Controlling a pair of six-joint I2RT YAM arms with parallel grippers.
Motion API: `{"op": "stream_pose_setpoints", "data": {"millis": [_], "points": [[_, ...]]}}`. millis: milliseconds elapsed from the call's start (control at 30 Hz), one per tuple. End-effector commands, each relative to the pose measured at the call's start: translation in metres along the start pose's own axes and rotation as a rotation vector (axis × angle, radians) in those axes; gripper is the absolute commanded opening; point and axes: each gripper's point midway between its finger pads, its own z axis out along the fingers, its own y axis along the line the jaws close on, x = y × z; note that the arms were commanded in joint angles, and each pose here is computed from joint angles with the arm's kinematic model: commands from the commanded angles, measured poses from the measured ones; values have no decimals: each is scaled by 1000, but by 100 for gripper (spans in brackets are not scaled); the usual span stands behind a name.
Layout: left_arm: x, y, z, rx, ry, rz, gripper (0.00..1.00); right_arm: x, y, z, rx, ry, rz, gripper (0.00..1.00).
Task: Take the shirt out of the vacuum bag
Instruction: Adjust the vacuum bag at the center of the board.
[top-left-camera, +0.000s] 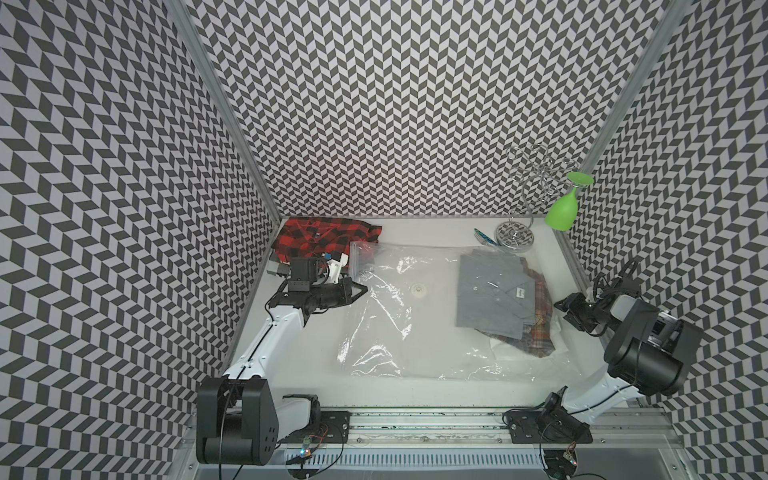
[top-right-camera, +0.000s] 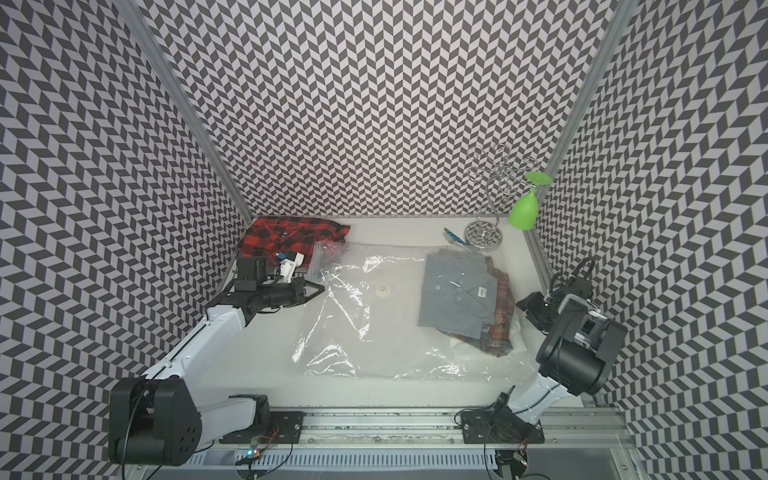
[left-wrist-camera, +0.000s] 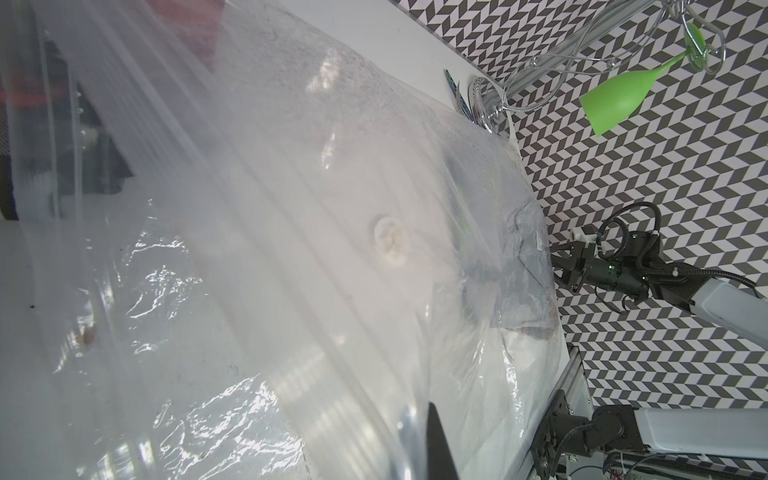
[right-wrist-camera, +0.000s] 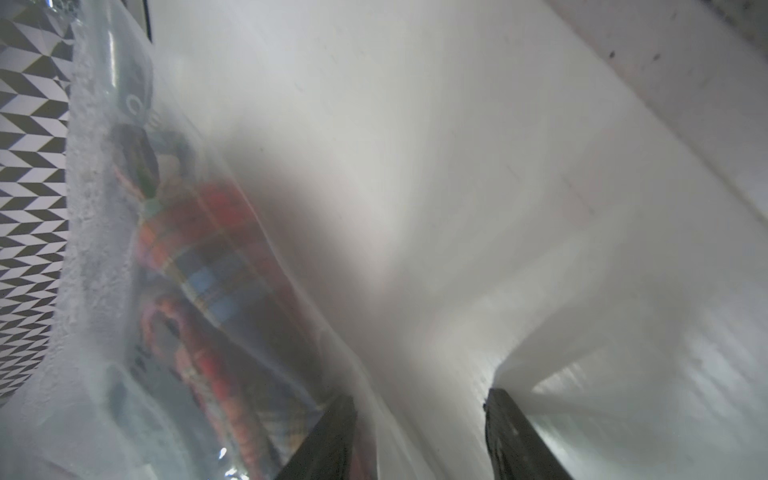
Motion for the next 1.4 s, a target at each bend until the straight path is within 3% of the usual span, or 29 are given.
{"op": "stream_pose_setpoints", "data": {"millis": [0,300,500,700,967,1033,1233,1367], "points": [[2,-6,0,34,-5,36,4,28,-4,3,-15,72,37,53],[4,-7,0,43,-3,39,4,39,6,-4,-61,80,33,45],[7,-5,1,47,0,32,4,50,10,-2,-107,91,45,21],[6,-4,2,45,2,27,4,36,21,-9,-140,54,36,1],[5,-6,4,62,5,15,5,16,48,-24,-251,-18,24,0],[3,-9,5,76,5,13,10,8,60,-32,-294,-38,19,0],[0,-15,11,99,5,-7,44,-14,96,-60,-386,-86,-11,0],[1,-19,15,111,8,0,57,-14,121,-69,-449,-77,-34,0]]}}
